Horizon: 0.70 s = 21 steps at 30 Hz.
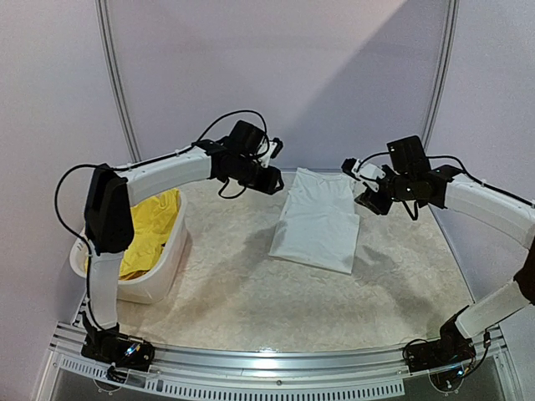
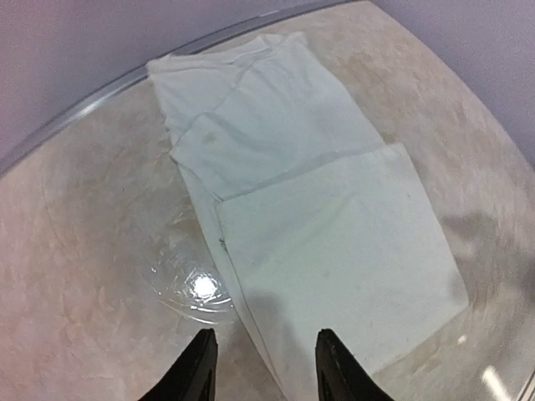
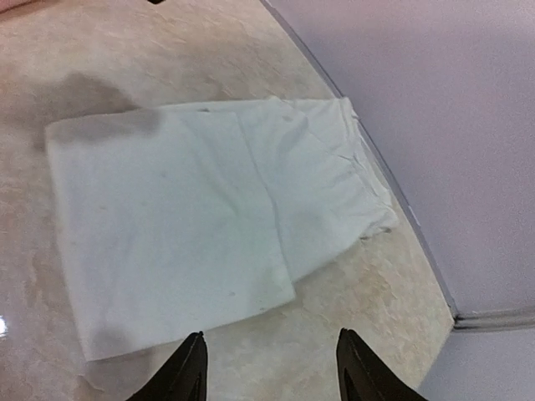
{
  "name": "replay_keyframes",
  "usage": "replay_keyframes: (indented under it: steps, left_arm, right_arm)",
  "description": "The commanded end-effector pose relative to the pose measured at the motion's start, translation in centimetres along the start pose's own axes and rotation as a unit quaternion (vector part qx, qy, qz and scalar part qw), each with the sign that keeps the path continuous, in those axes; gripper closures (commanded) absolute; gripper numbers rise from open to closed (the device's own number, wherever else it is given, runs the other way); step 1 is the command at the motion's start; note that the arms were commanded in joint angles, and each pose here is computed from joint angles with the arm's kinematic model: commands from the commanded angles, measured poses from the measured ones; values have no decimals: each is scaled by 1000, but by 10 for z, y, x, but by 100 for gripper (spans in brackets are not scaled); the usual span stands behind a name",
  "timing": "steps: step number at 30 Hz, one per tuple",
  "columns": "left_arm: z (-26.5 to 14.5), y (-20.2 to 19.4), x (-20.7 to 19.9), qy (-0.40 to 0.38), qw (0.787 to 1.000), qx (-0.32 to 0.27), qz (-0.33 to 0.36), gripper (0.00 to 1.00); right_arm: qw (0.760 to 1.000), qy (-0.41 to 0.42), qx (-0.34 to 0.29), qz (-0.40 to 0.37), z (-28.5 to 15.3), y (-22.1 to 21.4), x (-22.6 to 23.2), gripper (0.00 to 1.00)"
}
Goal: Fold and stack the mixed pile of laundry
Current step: Fold the rectangle-folded T-shirt at the center of the board, then adjust the 2/3-rectangle-folded shirt at the center of the board.
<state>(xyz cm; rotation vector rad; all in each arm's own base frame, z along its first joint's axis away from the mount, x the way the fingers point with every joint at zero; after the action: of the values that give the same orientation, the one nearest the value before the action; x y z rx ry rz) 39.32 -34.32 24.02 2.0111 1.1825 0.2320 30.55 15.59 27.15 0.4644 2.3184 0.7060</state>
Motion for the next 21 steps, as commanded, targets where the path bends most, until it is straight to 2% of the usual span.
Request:
replay_keyframes:
  steps: [1,3,5,9,13,21]
  left_arm:
    - [-12,-49,-43,-37,955,90,280,60]
    - [-9,-72,-51,-52,924,119,360,60]
    - [-2,-91,-55,-60,900,141,408,61]
    - [9,-108,-61,-91,886,148,429,61]
    - [31,-128,-73,-98,853,182,479,61]
    - [67,-145,-75,-10,812,192,552,64]
  right_arm:
    - [983,177,25,38,10,-29,51,49]
    - [978,202,32,35,14,-31,61,52]
    - [974,221,45,35,21,-31,67,54]
    - [969,236,51,54,28,-31,70,55]
    - [968,239,50,60,25,-30,70,55]
    - [967,239,59,64,17,-35,73,54]
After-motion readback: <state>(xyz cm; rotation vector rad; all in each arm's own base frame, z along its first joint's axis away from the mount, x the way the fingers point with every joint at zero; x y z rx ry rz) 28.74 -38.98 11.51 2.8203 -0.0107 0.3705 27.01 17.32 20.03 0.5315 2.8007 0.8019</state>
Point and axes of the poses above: each gripper's point midway between its finger pads, its own z axis out along the fingers, its own x axis along the line the jaws close on, y = z × x, the point moved 10 cm from there along -z, back along the fingers, and after that the axes turned 4 degrees about -z, right-handed, at the moved point
